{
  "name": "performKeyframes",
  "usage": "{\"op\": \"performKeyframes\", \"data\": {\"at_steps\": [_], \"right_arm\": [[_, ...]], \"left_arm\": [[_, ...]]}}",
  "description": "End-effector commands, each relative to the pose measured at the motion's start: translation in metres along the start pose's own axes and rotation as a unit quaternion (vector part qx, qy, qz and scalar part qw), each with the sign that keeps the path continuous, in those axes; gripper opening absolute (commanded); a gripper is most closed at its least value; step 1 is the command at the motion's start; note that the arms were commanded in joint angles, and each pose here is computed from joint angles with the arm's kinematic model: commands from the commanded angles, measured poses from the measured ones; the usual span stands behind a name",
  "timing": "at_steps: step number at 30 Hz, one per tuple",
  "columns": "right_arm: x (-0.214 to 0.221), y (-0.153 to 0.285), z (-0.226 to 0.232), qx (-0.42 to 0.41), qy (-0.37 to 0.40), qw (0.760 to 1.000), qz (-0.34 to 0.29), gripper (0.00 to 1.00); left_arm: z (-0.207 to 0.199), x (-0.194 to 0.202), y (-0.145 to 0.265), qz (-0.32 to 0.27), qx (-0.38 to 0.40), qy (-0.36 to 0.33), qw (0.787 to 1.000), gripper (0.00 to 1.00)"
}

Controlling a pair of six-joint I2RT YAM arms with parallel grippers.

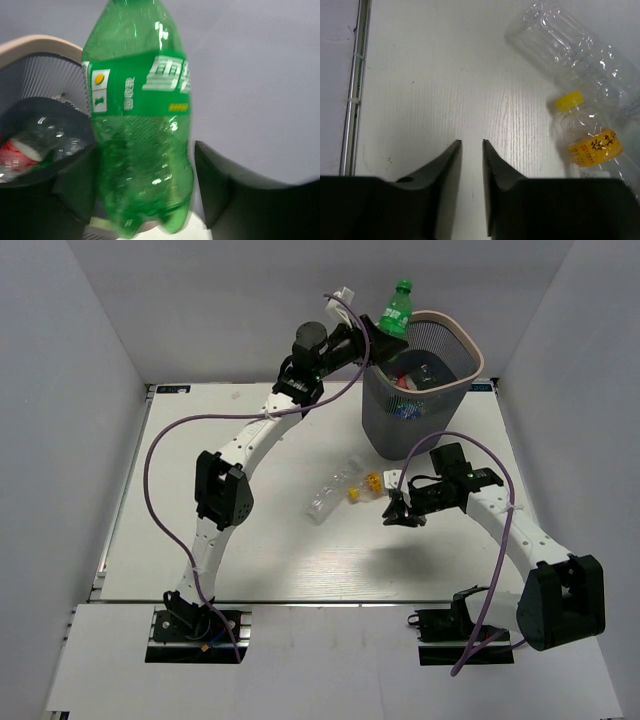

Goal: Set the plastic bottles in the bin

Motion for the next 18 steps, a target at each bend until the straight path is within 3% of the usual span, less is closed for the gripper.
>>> {"op": "performKeyframes", "data": {"at_steps": [1, 2, 4, 6, 12, 14, 15, 18], "right_arm": [[-0.003, 0.002, 0.001, 0.009, 0.01, 1.0, 0.0, 0.3], [-0.002, 0.001, 0.0, 0.01, 0.01, 1.0, 0.001, 0.38], [-0.003, 0.0, -0.003, 0.017, 0.009, 1.0, 0.001, 0.45], [-0.003, -0.002, -0.004, 0.018, 0.009, 1.0, 0.003, 0.52], [-0.006, -0.004, -0.015, 0.027, 0.016, 1.0, 0.001, 0.56], [-0.009, -0.005, -0.023, 0.041, 0.034, 0.999, -0.003, 0.56], [-0.011, -0.005, -0.026, 0.046, 0.047, 0.998, -0.004, 0.56], [-0.015, -0.007, -0.039, 0.058, 0.124, 0.991, -0.011, 0.58]], "left_arm": [[-0.049, -0.048, 0.005, -0.053, 0.058, -0.021, 0.997, 0.84], [-0.053, -0.045, 0.004, -0.051, 0.061, -0.02, 0.997, 0.89], [-0.052, -0.046, 0.003, -0.054, 0.058, -0.019, 0.997, 0.97], [-0.057, -0.052, 0.006, -0.06, 0.057, -0.021, 0.996, 0.99], [-0.08, -0.088, 0.027, -0.09, 0.026, -0.052, 0.994, 0.99], [-0.072, -0.083, 0.039, -0.07, -0.02, -0.069, 0.995, 0.99], [-0.085, -0.101, 0.06, -0.077, -0.051, -0.098, 0.991, 0.99], [-0.065, -0.077, 0.098, -0.033, -0.138, -0.114, 0.983, 0.99]]}}
Point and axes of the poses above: each gripper's point midway between its finger pads, its own y axis back along the fingers, its own z axis along the line the jaws close on, x = y × z, the point moved 3 cm from there along y, back along the fingers, and after that the axes turned 5 degrees about -y, right-handed, at the moved point
